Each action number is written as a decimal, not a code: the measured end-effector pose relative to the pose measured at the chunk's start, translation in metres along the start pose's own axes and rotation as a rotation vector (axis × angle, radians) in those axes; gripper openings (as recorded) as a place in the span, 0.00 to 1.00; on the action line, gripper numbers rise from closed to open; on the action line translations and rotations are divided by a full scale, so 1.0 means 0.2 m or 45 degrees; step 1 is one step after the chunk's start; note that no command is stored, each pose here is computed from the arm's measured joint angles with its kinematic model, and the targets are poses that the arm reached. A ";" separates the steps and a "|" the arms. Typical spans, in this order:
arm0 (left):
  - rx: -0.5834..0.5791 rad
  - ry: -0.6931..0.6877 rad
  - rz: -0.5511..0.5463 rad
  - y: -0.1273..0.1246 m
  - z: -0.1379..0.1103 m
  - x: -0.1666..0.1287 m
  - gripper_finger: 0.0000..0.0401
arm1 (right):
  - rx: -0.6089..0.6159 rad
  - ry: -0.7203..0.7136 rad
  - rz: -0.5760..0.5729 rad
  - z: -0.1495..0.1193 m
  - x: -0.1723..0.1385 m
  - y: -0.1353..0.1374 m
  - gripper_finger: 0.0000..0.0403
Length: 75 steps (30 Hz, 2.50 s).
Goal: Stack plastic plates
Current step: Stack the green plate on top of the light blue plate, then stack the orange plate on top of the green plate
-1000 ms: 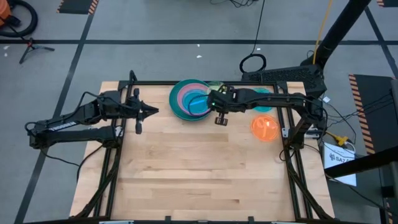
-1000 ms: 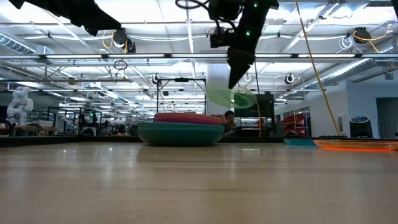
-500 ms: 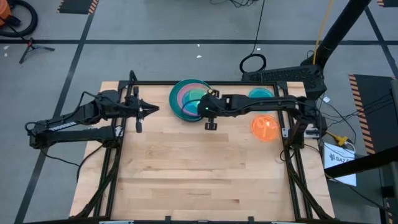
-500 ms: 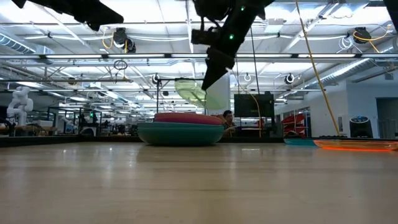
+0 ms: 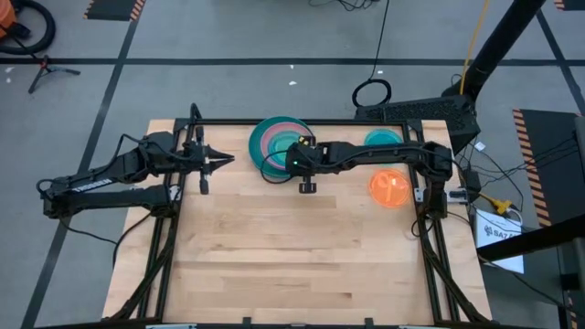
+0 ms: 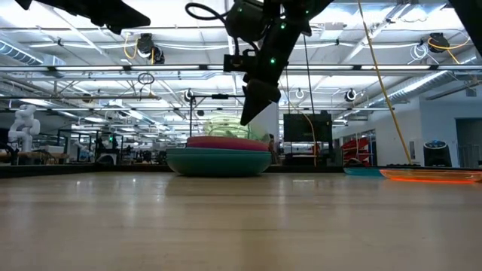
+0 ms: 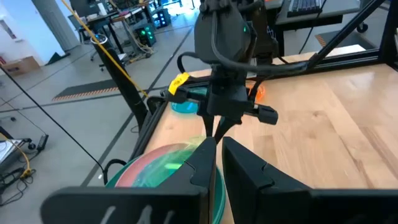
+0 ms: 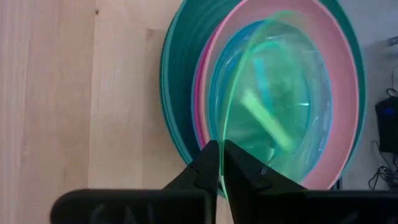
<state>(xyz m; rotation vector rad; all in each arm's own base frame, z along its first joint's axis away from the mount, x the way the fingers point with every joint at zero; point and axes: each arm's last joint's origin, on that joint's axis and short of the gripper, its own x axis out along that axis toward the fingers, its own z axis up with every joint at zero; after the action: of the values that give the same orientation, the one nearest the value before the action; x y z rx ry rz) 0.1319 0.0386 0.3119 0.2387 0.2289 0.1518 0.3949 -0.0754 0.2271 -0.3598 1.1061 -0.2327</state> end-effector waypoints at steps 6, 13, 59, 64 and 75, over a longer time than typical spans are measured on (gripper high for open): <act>0.000 0.000 0.000 0.00 0.00 0.00 0.09 | 0.009 -0.003 -0.002 0.00 0.00 0.00 0.09; 0.000 0.000 0.000 0.00 0.00 0.00 0.09 | 0.050 -0.003 -0.003 0.00 0.00 0.00 0.19; -0.027 0.007 -0.002 0.00 0.00 0.00 0.09 | 0.854 0.866 -0.092 -0.29 -0.30 0.19 0.27; -0.036 0.007 -0.002 0.00 0.00 0.00 0.09 | 0.775 0.859 -0.069 -0.29 -0.30 0.20 0.27; -0.041 0.017 -0.005 0.00 -0.01 0.00 0.09 | 0.923 0.794 -0.007 -0.58 -0.28 0.23 0.26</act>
<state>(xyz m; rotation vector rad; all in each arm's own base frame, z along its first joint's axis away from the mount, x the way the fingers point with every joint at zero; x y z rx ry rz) 0.1316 0.0385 0.3106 0.2056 0.2398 0.1533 0.2659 -0.0318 0.2087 0.3886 1.5358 -0.7578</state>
